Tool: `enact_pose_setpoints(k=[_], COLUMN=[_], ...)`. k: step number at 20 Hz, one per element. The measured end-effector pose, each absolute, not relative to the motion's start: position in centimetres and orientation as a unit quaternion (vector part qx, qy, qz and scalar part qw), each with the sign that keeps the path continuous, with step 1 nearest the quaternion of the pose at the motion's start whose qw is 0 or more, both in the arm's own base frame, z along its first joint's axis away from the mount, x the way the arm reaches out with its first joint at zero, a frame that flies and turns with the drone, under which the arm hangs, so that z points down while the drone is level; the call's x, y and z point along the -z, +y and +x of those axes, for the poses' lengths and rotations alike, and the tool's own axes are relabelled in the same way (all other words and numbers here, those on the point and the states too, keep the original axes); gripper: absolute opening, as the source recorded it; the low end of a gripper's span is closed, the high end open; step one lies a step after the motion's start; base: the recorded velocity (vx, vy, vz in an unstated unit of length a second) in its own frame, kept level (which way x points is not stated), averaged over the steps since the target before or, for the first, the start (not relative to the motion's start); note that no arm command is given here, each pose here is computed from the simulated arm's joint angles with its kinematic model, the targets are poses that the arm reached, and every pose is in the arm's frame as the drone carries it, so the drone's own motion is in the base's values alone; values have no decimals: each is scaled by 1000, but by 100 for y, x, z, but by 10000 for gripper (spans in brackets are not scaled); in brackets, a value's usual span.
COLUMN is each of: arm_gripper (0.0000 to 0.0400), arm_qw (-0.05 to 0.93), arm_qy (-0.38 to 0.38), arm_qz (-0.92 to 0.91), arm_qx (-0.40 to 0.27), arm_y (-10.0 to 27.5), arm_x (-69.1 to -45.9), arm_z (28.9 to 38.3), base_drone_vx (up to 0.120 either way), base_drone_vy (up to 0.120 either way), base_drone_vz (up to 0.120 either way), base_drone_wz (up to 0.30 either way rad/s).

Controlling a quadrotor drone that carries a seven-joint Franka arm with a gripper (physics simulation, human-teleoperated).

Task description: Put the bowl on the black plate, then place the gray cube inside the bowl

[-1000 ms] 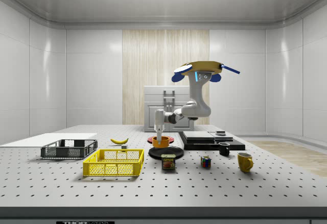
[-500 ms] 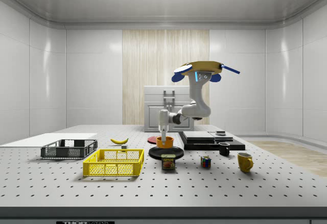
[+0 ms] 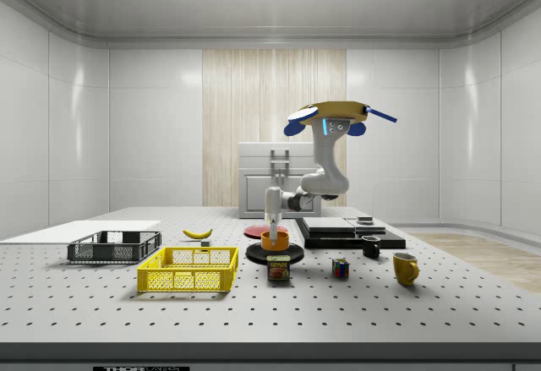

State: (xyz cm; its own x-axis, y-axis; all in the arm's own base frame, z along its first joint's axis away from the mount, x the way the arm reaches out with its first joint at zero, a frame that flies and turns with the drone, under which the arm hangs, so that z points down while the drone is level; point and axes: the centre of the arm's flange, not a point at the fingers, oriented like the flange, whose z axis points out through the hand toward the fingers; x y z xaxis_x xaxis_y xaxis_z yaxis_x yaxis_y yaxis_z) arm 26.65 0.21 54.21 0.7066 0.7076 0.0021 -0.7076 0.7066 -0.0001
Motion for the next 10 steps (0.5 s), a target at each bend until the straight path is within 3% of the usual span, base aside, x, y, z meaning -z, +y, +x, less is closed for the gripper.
enact_pose_setpoints(k=[10], arm_gripper=[100], arm_qw=[924], arm_qy=[-1], arm_qz=[0], arm_qx=[-383], arm_y=[-173], arm_x=[-5593], arm_z=[2650], base_drone_vx=[0], base_drone_vy=[0], base_drone_vz=[0], base_drone_wz=[0])
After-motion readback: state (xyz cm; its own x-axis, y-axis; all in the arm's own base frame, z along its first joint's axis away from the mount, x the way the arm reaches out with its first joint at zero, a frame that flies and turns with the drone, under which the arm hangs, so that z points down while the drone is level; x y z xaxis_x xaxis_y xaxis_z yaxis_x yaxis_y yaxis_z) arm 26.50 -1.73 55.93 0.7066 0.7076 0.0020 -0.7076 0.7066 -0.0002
